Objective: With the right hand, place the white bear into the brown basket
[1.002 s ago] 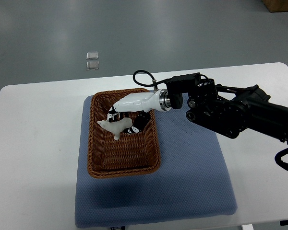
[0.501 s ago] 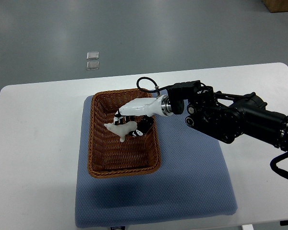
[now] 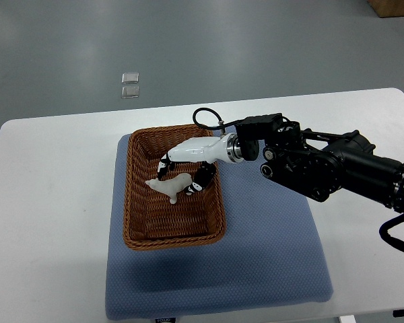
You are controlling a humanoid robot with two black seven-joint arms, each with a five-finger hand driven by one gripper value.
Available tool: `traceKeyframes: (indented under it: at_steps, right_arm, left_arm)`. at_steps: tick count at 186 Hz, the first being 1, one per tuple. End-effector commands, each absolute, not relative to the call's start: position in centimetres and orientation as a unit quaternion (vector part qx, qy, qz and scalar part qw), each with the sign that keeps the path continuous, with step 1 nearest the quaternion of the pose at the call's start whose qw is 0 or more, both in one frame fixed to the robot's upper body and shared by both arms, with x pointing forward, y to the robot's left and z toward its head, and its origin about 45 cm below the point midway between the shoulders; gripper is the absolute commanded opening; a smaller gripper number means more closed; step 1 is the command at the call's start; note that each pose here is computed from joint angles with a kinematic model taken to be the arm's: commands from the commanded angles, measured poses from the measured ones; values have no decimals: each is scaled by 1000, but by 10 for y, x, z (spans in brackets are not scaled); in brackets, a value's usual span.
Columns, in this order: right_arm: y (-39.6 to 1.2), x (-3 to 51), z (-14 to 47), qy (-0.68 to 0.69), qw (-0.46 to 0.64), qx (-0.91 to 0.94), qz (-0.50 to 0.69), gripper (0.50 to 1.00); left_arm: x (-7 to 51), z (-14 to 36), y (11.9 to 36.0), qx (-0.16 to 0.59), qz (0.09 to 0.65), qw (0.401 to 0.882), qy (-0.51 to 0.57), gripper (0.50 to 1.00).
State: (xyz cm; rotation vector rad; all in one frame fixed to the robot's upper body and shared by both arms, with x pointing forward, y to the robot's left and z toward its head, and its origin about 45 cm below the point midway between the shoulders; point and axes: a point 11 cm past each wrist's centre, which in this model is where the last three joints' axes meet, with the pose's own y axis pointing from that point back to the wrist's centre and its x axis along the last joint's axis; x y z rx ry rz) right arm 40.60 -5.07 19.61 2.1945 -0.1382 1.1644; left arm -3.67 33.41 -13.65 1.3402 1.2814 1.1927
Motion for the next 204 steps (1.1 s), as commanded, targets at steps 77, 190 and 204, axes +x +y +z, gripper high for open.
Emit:
traceKeyframes:
  at_steps: [77, 190, 204]
  right_arm:
    - [-67, 428, 233, -125, 277, 863, 405, 895]
    - [-187, 465, 255, -501, -33, 860, 89, 895]
    - [-203, 463, 247, -542, -76, 835, 58, 895]
  left_arm:
    - [-37, -137, 334, 542, 483, 451, 519, 1000]
    - [-37, -136, 335, 542, 483, 451, 519, 1000]
    - [-37, -137, 334, 542, 484, 451, 519, 1000]
